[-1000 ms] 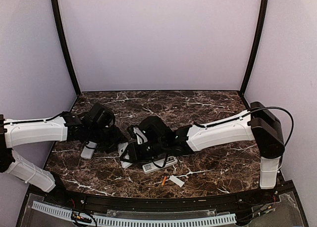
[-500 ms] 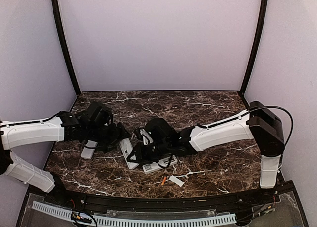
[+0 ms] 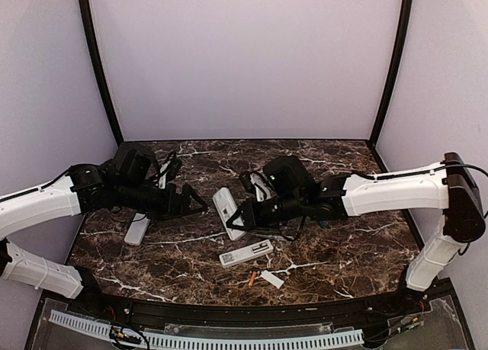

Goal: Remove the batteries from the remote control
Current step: Pass from the left arm to the right, then pass from the right arm to the left

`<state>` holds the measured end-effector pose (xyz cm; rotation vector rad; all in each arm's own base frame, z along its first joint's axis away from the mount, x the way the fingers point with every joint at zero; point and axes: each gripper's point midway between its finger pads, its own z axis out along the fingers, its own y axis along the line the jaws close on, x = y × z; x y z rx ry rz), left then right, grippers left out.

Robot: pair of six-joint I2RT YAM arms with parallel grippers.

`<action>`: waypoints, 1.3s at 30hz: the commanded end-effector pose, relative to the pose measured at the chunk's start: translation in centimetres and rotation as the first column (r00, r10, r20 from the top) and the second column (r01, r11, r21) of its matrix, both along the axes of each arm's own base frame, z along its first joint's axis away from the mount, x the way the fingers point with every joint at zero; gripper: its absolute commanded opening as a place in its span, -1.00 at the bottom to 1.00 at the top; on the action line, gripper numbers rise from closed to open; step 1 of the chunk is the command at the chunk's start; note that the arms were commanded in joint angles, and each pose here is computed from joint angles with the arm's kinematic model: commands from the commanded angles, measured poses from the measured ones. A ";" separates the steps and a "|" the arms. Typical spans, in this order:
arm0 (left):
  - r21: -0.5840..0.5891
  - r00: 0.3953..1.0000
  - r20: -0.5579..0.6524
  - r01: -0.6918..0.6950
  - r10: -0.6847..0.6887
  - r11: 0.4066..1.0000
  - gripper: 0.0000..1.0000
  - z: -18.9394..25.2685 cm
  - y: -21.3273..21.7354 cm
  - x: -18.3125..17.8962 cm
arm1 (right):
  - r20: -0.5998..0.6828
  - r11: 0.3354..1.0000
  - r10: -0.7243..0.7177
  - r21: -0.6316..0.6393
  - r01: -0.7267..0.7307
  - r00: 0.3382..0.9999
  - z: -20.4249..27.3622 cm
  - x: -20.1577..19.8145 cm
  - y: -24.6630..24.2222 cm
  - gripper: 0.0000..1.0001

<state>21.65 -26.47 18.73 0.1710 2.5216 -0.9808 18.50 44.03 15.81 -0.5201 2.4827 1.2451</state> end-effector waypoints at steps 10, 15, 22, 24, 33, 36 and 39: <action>-0.271 0.829 0.200 0.559 -0.523 0.783 0.89 7.4 -4.4 -7.5 | 0.089 0.876 0.445 0.163 -0.454 0.891 7.8 -7.8 -2.6 -1.00; -0.345 0.786 0.216 0.616 -0.579 0.708 0.88 8.7 -5.0 -8.8 | 0.076 0.832 0.515 0.195 -0.519 0.854 8.8 -9.1 -2.6 -1.00; -0.346 0.779 0.172 0.621 -0.603 0.703 0.71 7.5 -5.1 -9.1 | 0.070 0.775 0.586 0.242 -0.584 0.807 10.0 -10.4 -2.1 -1.00; -0.352 0.777 0.165 0.622 -0.608 0.699 0.66 7.4 -5.2 -9.2 | 0.061 0.764 0.601 0.249 -0.595 0.797 10.0 -10.7 -2.0 -1.00; -0.394 0.762 0.167 0.633 -0.625 0.666 0.09 7.8 -5.6 -9.7 | 0.026 0.750 0.626 0.253 -0.612 0.779 9.1 -11.1 -1.5 -1.00; -0.400 0.757 0.158 0.637 -0.634 0.659 0.01 7.6 -5.6 -10.0 | 0.028 0.750 0.626 0.253 -0.611 0.780 9.2 -11.0 -1.4 -1.00; -0.403 0.752 0.145 0.639 -0.643 0.656 0.02 7.2 -5.5 -10.2 | 0.028 0.748 0.628 0.255 -0.613 0.778 9.2 -11.1 -1.4 -1.00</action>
